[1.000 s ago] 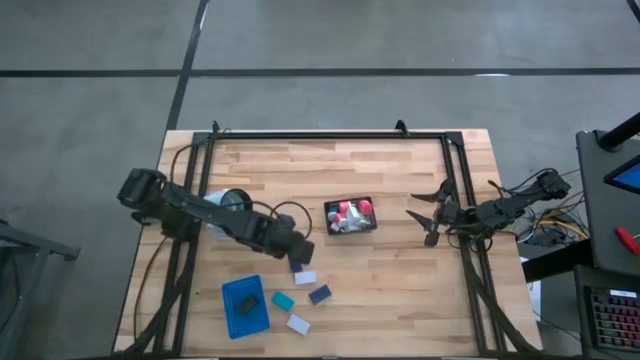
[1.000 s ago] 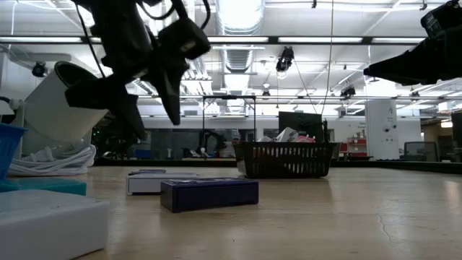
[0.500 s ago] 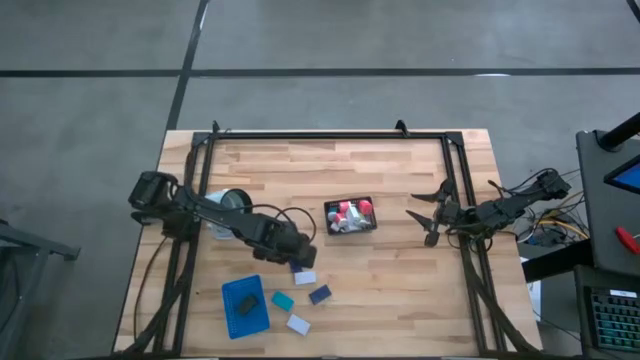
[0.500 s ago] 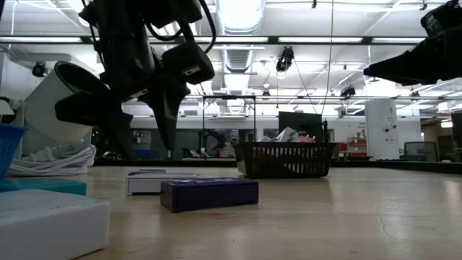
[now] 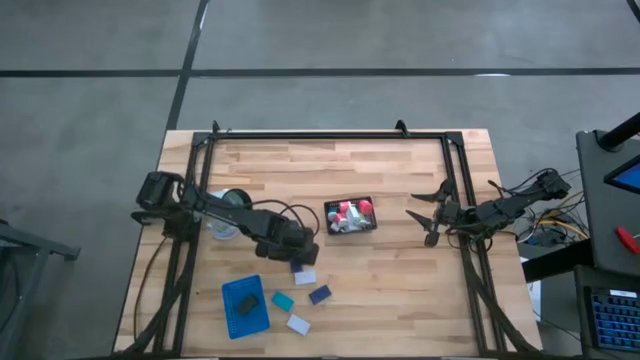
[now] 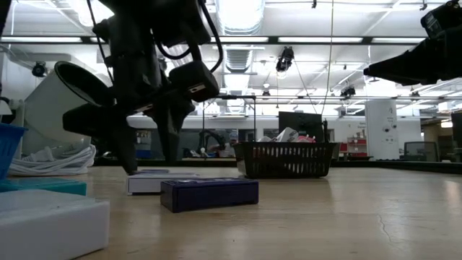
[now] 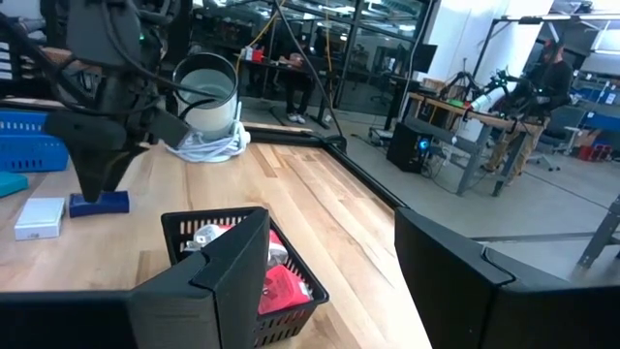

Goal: Pick & Place Office items
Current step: Put the top blue digital timer into the blue bin, then put the light blue digital timer into the blue bin

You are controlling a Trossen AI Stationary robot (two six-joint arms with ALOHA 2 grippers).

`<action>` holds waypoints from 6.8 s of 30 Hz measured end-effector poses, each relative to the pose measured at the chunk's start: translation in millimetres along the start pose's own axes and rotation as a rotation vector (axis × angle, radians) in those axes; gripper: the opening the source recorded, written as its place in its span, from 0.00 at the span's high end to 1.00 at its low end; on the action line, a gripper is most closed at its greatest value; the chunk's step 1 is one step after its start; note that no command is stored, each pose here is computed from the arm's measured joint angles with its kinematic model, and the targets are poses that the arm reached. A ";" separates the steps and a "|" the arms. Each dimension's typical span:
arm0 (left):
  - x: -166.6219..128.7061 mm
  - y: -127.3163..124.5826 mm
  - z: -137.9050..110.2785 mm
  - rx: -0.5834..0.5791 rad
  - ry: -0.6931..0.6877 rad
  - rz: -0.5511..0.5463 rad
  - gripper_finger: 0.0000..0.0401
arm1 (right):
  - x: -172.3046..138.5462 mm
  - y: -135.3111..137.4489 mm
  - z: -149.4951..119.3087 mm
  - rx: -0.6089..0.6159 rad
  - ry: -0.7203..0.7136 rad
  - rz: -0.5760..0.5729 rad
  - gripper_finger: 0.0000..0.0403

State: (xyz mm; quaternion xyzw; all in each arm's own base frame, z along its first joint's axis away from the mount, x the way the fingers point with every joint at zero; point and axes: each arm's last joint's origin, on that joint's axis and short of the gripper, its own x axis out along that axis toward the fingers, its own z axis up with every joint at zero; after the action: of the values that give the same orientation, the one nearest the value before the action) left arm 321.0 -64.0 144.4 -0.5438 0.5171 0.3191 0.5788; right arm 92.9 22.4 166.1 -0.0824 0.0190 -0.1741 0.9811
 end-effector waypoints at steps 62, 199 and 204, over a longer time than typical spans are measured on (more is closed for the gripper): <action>12.9 3.4 10.8 0.050 0.048 0.047 0.58 | 0.0 0.0 0.0 0.000 0.000 0.000 0.46; -86.5 12.6 -179.6 1.482 -0.445 -0.022 0.45 | 0.0 0.0 0.0 0.002 0.000 0.000 0.46; -68.2 9.5 -179.3 1.668 -0.452 0.068 0.45 | 0.0 0.0 0.0 0.002 0.000 0.000 0.46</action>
State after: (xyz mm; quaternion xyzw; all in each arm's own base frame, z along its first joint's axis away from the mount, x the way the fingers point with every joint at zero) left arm 249.2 -221.0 228.7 0.1506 0.4710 -0.0470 0.8679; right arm 92.9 22.4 166.1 -0.0815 0.0190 -0.1740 0.9812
